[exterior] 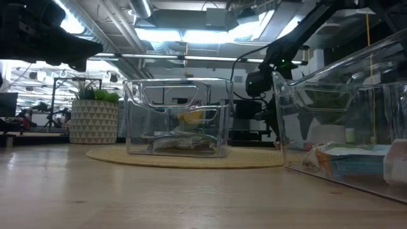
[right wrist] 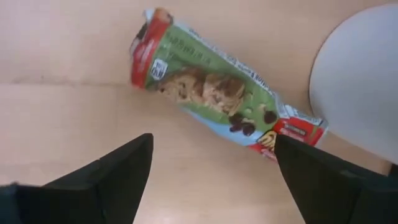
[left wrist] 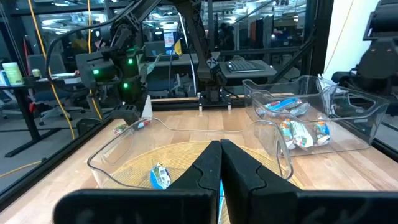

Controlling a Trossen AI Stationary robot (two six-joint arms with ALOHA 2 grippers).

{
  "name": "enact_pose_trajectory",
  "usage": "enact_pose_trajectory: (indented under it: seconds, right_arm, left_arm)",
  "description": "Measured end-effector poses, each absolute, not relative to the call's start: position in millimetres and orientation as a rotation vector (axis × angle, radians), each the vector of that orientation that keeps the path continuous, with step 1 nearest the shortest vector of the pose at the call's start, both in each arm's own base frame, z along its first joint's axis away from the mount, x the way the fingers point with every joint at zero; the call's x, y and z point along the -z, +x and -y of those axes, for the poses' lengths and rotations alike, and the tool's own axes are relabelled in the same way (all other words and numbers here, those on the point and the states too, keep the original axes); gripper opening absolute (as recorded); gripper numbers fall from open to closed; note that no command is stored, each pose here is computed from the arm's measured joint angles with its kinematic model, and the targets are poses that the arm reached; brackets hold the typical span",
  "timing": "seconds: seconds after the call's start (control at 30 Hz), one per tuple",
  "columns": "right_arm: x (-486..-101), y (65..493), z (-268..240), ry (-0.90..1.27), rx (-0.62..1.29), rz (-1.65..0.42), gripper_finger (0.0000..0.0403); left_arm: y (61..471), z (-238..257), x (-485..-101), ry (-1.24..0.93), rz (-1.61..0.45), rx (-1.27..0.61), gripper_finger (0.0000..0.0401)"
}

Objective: Pick and place Granola Bars by type
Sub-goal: Put the red granola bar pack into the bottom right transparent bin

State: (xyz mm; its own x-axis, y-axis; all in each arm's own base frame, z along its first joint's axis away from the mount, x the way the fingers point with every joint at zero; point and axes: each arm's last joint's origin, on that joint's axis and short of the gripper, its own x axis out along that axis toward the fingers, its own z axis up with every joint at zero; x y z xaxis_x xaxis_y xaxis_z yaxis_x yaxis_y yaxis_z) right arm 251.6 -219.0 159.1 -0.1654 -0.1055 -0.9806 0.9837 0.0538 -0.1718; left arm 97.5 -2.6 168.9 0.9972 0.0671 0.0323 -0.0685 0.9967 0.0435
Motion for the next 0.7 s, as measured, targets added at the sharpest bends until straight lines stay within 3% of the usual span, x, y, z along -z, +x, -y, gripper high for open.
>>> enact_pose_trajectory:
  seconds: [0.37,0.7]
  right_arm:
    - [-153,236,229,1.056,1.389,-1.278,0.0335]
    - [-153,234,229,1.058,1.393,-1.291,0.0278]
  left_arm:
    - [98,3,-169,0.045,0.031,-0.068,0.0002]
    - [98,3,-169,0.045,0.031,-0.068,0.0002]
